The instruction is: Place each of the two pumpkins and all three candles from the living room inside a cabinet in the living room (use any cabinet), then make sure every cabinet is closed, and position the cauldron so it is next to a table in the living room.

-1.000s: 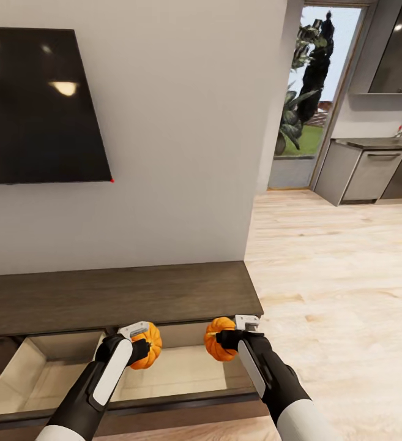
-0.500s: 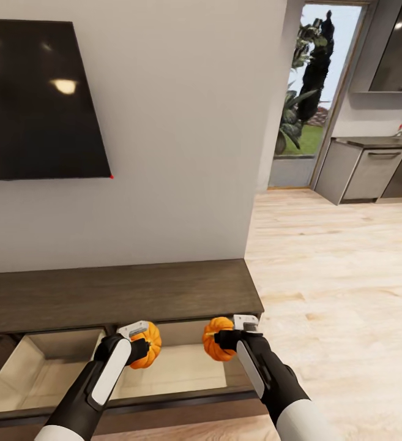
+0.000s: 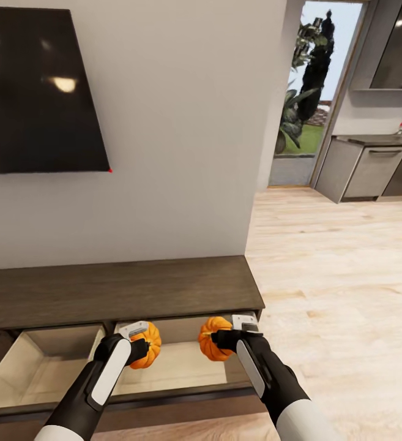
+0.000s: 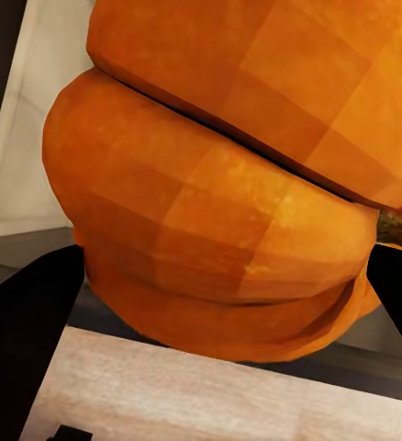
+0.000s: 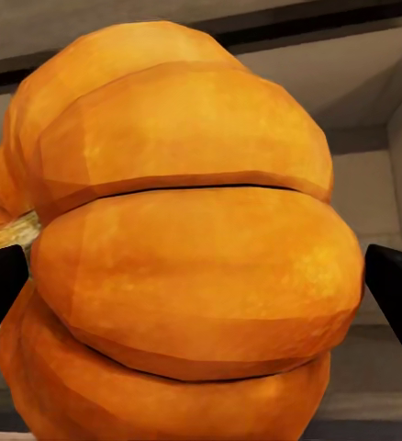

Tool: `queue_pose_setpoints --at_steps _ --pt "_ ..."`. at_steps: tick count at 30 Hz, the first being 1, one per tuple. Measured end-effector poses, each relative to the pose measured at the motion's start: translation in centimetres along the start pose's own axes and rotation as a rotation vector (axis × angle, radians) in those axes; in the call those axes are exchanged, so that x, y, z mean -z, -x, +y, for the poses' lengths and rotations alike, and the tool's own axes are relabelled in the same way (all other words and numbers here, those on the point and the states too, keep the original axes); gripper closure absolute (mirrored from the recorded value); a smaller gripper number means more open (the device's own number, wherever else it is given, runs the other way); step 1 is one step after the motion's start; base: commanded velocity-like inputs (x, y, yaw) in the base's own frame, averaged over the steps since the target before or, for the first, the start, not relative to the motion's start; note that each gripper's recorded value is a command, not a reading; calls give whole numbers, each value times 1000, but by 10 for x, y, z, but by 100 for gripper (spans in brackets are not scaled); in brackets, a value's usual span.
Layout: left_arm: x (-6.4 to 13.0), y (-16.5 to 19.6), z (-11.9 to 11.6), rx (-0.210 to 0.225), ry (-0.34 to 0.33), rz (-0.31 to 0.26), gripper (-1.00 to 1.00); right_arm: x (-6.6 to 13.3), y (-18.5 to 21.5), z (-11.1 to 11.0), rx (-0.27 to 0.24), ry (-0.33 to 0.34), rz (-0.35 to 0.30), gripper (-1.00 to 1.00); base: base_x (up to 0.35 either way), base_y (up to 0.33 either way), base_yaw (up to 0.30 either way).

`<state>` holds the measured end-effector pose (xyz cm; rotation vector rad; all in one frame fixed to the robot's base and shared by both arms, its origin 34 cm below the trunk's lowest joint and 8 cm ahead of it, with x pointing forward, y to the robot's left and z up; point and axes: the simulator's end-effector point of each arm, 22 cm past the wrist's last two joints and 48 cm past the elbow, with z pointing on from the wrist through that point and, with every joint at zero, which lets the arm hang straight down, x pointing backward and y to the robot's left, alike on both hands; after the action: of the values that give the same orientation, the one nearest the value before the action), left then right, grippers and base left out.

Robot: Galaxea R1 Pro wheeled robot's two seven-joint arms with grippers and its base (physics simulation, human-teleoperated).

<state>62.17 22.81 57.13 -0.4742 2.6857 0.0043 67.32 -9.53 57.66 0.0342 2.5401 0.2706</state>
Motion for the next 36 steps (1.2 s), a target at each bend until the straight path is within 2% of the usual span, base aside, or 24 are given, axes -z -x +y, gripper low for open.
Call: queue_pose_setpoints --at_steps 7,12,14,18,36 --pt "-12 -7 1 0 -1 -1 100 -10 -9 -6 8 -14 -1 100 0 0 0" --pt "-20 -11 2 0 -1 -2 100 -17 -14 -18 19 -68 -11 100 0 0 0" --pt "-23 -13 2 1 -2 -3 100 -20 -19 -13 47 -71 -10 100 0 0 0" --pt "-30 -17 4 0 -1 -4 100 -26 -25 -11 68 -73 -13 100 0 0 0" --pt "-61 -38 7 1 -3 -4 100 -54 -46 -16 60 -69 -45 100 0 0 0"
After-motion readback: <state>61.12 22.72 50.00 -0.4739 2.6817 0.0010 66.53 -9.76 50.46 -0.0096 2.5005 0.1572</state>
